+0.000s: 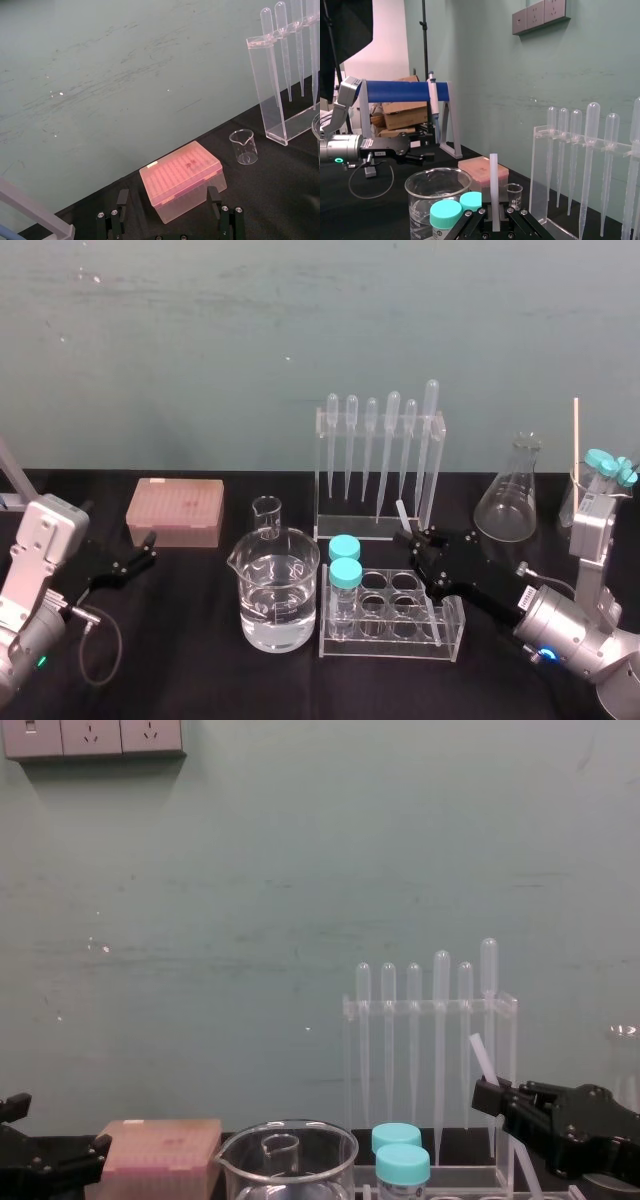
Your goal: Pick up the stirring rod with one hand, then place it down.
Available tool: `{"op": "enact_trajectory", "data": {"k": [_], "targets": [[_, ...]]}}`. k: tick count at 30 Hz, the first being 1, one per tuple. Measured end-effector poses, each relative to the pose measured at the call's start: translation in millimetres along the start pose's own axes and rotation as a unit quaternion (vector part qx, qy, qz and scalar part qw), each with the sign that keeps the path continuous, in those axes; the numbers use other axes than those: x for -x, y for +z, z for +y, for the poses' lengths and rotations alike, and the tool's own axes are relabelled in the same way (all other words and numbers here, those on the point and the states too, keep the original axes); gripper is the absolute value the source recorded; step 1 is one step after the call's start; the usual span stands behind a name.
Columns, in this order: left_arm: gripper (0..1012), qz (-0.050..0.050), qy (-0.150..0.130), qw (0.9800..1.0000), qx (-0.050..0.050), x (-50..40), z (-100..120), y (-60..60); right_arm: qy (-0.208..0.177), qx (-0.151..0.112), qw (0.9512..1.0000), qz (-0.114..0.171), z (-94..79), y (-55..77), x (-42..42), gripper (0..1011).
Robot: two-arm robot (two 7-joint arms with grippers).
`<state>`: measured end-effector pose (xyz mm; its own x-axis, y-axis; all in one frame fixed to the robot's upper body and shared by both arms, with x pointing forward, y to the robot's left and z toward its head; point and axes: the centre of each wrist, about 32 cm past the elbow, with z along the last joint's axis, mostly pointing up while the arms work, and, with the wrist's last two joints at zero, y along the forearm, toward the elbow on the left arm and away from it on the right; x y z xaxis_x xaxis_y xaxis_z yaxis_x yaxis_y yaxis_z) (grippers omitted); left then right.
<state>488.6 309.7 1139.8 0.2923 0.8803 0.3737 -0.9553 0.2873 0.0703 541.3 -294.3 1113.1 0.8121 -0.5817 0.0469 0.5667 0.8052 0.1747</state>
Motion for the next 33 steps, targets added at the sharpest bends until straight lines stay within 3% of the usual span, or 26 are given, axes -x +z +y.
{"op": "enact_trajectory", "data": {"k": [9,33], "targets": [[1000,0.000,0.000,1.0000,0.000,0.0,0.0,0.0,0.000,-0.001,1.0000,0.000,-0.1,0.0,0.0,95],[1000,0.000,0.000,1.0000,0.000,0.0,0.0,0.0,0.004,-0.010,0.9999,-0.006,1.5,1.4,-0.2,848]]}}
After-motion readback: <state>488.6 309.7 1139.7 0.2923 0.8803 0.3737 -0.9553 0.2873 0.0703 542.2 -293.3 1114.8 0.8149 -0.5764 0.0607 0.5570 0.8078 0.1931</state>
